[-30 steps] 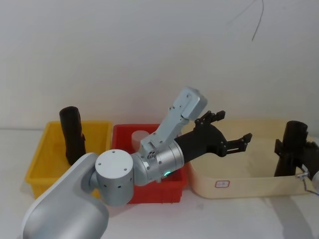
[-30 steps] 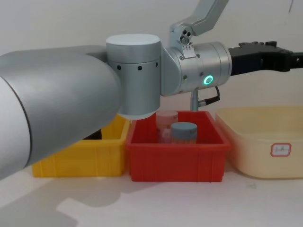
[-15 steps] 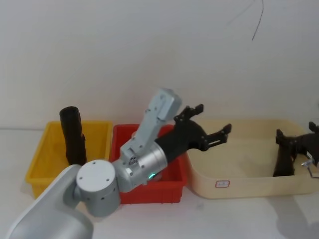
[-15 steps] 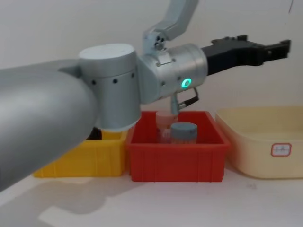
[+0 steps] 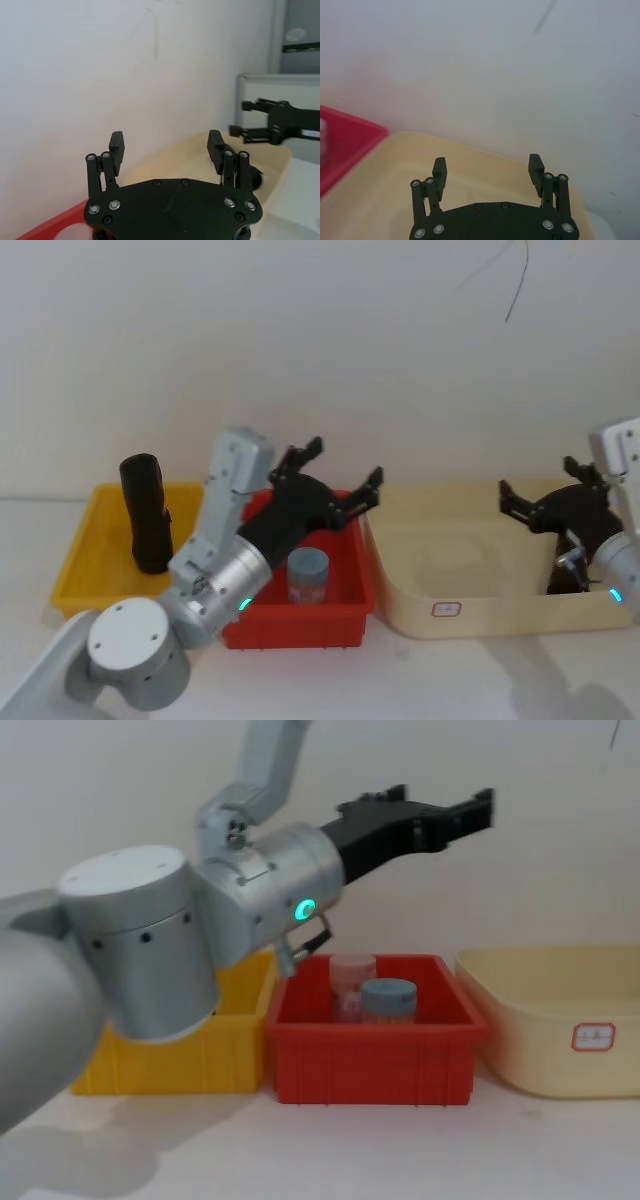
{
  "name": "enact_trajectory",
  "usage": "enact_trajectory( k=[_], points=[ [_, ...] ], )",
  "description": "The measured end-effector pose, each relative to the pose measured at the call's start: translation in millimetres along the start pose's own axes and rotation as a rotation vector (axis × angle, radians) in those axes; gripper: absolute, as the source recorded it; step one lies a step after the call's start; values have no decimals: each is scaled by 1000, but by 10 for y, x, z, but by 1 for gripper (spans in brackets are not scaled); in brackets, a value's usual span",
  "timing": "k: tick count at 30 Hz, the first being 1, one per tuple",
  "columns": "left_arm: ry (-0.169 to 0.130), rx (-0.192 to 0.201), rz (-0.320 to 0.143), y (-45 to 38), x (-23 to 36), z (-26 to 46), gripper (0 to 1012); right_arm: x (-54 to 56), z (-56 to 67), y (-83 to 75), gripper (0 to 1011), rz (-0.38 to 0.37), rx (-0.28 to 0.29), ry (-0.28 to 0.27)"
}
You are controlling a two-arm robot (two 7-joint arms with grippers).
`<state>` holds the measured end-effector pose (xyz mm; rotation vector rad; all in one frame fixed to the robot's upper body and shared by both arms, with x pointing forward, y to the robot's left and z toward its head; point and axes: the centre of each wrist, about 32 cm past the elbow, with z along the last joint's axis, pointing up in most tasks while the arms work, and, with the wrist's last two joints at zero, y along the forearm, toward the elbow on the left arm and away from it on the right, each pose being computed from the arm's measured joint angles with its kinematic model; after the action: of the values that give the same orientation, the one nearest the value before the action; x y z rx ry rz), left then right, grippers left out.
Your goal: Pick up the garbage bag with the one hand and transfer it to the other hand.
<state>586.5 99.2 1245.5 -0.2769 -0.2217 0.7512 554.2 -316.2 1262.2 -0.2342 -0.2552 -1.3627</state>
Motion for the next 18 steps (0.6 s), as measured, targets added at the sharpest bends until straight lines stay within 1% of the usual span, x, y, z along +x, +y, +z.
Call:
enact_trajectory(
  k=[1, 3, 4, 5, 6, 7, 8, 9, 10, 11, 12, 13, 14, 15, 16, 17, 18],
  points=[
    [-3, -6, 22, 47, 18, 0, 1001, -48, 8, -5, 1004, 18, 8, 2],
    [-7, -13, 47, 103, 38, 0, 1001, -99, 11, -11, 1004, 36, 15, 6],
    [-11, -18, 70, 149, 54, -1, 1001, -134, 8, -16, 1004, 47, 18, 9],
    [-13, -21, 84, 173, 63, 0, 1001, -184, 2, -24, 1004, 65, 21, 16],
    [-14, -23, 98, 205, 75, -5, 1001, -184, 2, -24, 1004, 65, 21, 16],
    [-17, -28, 109, 224, 81, 1, 1001, -210, -1, -28, 1004, 76, 23, 19],
    [-21, -33, 133, 269, 95, 2, 1001, -261, -8, -36, 1004, 95, 26, 26],
    [-23, -36, 144, 292, 104, 3, 1001, -323, -23, -49, 1004, 116, 27, 34],
    [-28, -42, 171, 346, 125, 5, 1001, -350, -32, -55, 1004, 127, 27, 38],
    [-30, -44, 183, 368, 134, 6, 1001, -403, -48, -66, 1004, 144, 27, 46],
    [-34, -50, 207, 411, 152, 9, 1001, -403, -48, -66, 1004, 144, 27, 46],
    [-34, -50, 207, 411, 152, 9, 1001, -460, -65, -79, 1004, 166, 26, 55],
    [-39, -57, 235, 459, 170, 13, 1001, -484, -74, -85, 1004, 175, 26, 58],
    [-40, -60, 247, 479, 178, 14, 1001, -544, -97, -100, 1004, 195, 23, 66],
    [-42, -63, 259, 501, 187, 16, 1001, -569, -107, -106, 1004, 204, 21, 70],
    [-46, -69, 284, 543, 208, 21, 1001, -592, -116, -112, 1004, 214, 20, 74],
    [-49, -72, 296, 562, 217, 24, 1001, -637, -130, -122, 1004, 231, 18, 81]
  ],
)
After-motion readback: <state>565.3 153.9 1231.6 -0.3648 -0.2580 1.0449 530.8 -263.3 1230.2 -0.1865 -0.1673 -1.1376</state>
